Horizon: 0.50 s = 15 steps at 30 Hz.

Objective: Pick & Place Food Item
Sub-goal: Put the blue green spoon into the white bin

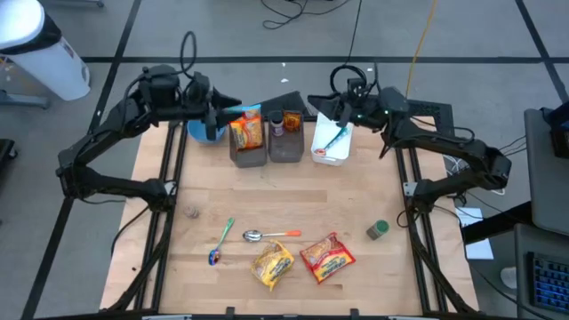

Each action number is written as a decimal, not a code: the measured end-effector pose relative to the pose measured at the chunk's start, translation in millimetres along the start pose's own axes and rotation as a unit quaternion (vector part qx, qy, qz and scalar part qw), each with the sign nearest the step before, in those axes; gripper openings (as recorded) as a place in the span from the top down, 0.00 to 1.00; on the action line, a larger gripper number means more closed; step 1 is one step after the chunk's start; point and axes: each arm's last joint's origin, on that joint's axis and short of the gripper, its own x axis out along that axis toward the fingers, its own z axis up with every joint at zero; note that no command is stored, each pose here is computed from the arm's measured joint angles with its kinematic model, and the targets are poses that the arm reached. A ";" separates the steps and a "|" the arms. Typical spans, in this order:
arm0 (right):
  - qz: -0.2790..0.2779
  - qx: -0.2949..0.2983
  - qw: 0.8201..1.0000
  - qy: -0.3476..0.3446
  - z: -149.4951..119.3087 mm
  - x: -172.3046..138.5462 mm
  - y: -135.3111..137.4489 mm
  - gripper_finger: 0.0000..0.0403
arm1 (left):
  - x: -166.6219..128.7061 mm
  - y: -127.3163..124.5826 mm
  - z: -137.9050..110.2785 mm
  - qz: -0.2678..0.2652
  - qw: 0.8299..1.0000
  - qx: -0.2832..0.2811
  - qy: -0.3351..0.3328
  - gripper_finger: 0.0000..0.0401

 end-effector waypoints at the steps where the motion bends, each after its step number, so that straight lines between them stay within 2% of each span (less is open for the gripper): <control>1: 0.002 -0.006 1.000 0.002 -1.6 1.0 0.2 0.65 | -0.3 -0.1 -3.3 -0.011 1.000 0.009 0.018 0.43; 4: 0.006 -0.036 0.999 0.026 -9.1 8.1 8.2 0.65 | -6.4 -1.5 -12.0 -0.064 0.995 0.028 0.066 0.43; 7: -0.016 -0.085 0.994 0.069 -16.8 16.3 24.0 0.65 | -22.1 -5.1 -15.5 -0.096 0.992 0.032 0.081 0.43; 11: -0.061 -0.175 0.975 0.120 -21.7 29.0 48.8 0.65 | -42.6 -10.5 -22.8 -0.086 0.990 0.048 0.103 0.43; 15: -0.083 -0.195 0.957 0.198 -26.1 37.9 58.2 0.65 | -58.6 -17.3 -32.1 -0.070 0.987 0.041 0.136 0.43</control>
